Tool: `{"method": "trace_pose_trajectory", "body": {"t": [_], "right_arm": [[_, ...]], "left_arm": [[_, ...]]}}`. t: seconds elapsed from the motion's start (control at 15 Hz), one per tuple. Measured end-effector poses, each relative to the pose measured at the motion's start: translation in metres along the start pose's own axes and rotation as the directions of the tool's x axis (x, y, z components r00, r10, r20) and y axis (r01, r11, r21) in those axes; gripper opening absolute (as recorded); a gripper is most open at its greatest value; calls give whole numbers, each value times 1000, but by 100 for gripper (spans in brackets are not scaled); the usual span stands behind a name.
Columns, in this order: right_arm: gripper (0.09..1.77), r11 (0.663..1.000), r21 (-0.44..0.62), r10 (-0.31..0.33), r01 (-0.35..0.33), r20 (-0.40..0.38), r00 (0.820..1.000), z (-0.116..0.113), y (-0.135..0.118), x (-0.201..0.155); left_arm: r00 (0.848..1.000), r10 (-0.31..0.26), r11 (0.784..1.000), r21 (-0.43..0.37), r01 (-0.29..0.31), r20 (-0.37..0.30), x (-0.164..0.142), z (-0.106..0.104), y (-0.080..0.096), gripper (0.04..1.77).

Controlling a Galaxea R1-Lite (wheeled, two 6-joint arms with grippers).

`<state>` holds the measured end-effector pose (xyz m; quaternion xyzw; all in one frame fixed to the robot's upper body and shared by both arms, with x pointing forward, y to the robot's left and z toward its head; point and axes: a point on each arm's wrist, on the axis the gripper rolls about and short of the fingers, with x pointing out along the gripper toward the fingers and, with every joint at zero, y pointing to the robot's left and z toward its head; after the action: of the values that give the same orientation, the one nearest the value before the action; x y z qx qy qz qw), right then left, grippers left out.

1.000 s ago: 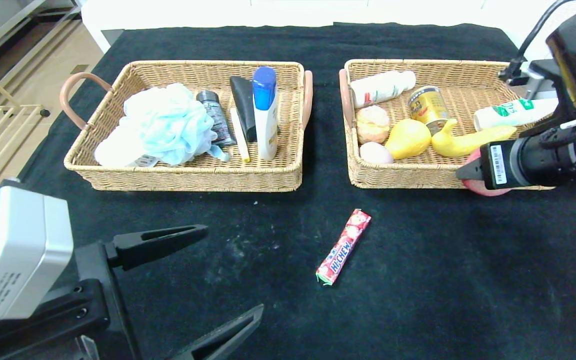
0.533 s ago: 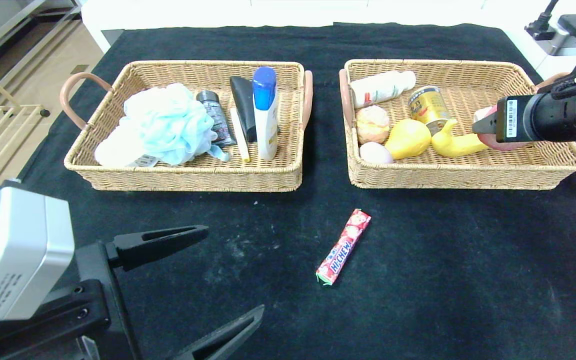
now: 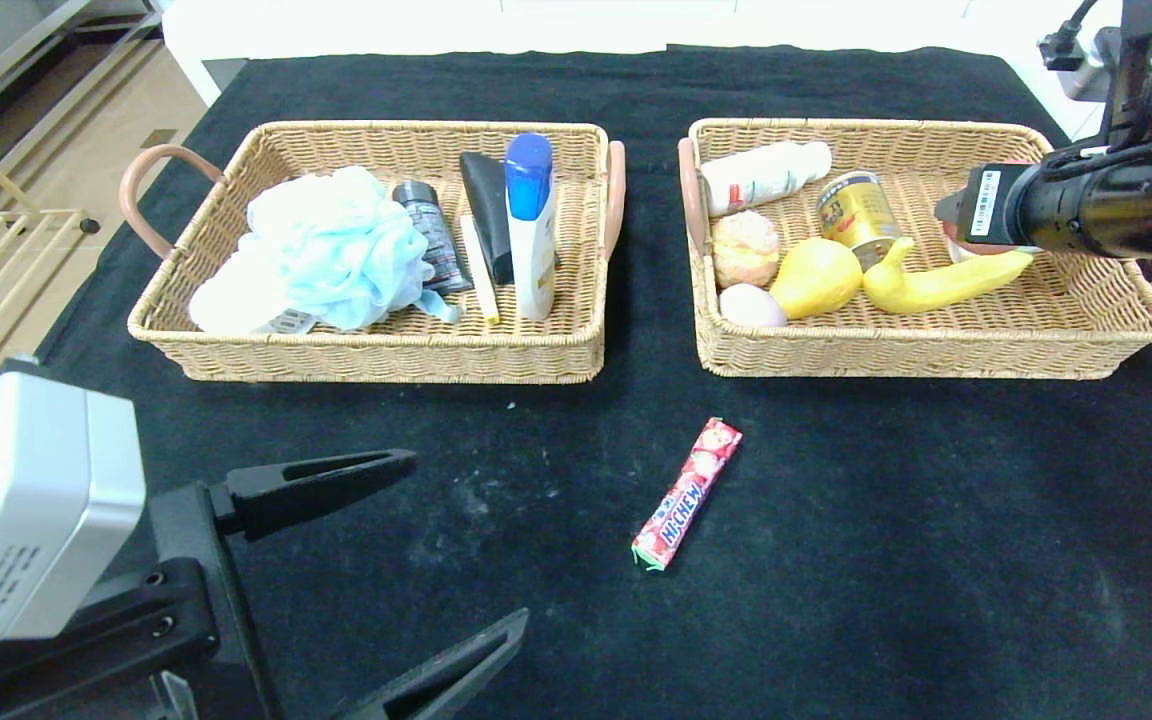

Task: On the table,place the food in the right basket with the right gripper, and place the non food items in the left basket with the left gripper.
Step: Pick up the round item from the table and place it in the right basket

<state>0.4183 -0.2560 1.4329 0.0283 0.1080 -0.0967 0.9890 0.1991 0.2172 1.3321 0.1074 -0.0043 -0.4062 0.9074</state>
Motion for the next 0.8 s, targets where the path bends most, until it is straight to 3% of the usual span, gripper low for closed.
{"method": "trace_pose_trajectory", "body": {"t": [0.33, 0.8], "right_arm": [[118, 1000, 6, -10, 10, 3, 1000, -10, 5, 23], [148, 1000, -1, -6, 6, -8, 1000, -14, 8, 26]], "left_arm": [[1000, 1, 1000, 0, -1, 0, 0, 0, 0, 172], [1000, 2, 1000, 0, -2, 3, 0, 1, 0, 172]]}}
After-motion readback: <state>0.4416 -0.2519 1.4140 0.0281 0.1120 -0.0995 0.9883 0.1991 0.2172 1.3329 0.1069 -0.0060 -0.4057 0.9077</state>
